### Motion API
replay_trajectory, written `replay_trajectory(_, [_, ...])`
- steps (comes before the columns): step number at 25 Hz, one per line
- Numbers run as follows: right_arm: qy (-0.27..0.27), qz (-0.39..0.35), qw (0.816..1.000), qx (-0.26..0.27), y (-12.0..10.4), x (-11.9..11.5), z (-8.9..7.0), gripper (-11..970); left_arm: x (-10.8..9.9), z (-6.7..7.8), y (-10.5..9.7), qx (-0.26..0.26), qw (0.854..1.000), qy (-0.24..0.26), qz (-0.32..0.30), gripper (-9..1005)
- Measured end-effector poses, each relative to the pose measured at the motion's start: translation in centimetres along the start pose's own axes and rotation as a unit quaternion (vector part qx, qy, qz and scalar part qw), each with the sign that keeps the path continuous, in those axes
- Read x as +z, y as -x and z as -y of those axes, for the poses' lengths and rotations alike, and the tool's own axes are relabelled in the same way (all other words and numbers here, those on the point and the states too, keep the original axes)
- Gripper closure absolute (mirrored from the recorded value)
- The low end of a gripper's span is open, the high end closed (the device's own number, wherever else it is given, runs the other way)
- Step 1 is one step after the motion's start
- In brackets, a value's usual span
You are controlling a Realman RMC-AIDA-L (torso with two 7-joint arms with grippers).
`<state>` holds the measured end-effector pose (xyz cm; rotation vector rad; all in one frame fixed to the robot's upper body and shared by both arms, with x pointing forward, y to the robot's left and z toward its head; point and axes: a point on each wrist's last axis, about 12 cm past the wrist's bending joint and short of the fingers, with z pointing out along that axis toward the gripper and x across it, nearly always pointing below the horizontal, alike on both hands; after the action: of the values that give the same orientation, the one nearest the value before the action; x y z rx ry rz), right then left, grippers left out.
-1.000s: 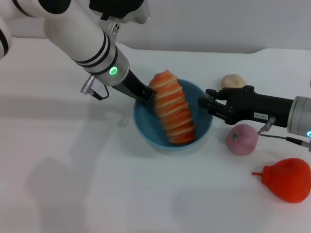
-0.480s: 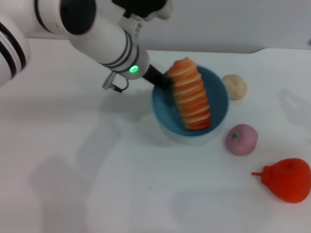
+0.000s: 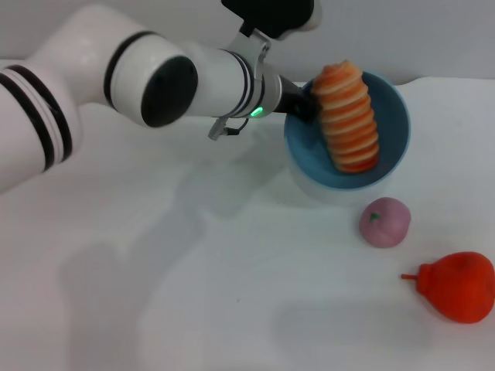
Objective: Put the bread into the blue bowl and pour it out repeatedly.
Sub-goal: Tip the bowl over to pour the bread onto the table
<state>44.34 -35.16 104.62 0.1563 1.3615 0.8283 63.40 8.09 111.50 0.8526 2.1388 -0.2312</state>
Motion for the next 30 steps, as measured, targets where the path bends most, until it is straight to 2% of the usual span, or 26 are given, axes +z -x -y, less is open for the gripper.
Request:
replay_trajectory(4, [-0.01, 0.018, 1.0, 0.016, -0.3, -1.3, -0.2, 584, 0.6, 0.5, -0.7, 0.029, 0.999, 0.004, 0.026, 997])
replay_trajectory(10, [-0.048, 0.048, 0.997, 0.029, -0.3, -3.0, 0.1, 575, 0.5, 0.7, -2.0, 0.042, 0.993, 0.013, 0.111, 997])
replay_trajectory(18, [-0.056, 0.049, 0.997, 0.037, -0.6, -3.1, 0.1, 563, 0.3, 0.4, -3.0, 0.104, 0.974, 0.036, 0.198, 996])
replay_trajectory(20, [-0.062, 0.049, 0.996, 0.04, -0.8, -3.1, 0.2, 560, 0.1, 0.6, -3.1, 0.134, 0.966, 0.041, 0.22, 996])
replay_trajectory(23, [-0.076, 0.048, 0.995, 0.044, -0.9, -3.2, 0.4, 555, -0.4, 1.3, -3.7, 0.204, 0.942, 0.052, 0.261, 996])
replay_trajectory(26, [-0.082, 0.046, 0.994, 0.047, -1.1, -3.1, 0.5, 551, -0.6, 2.0, -4.0, 0.262, 0.924, 0.059, 0.273, 997])
replay_trajectory(30, [-0.079, 0.044, 0.995, 0.051, -1.3, -2.7, 0.5, 545, -0.5, 2.4, -4.1, 0.297, 0.913, 0.06, 0.273, 997])
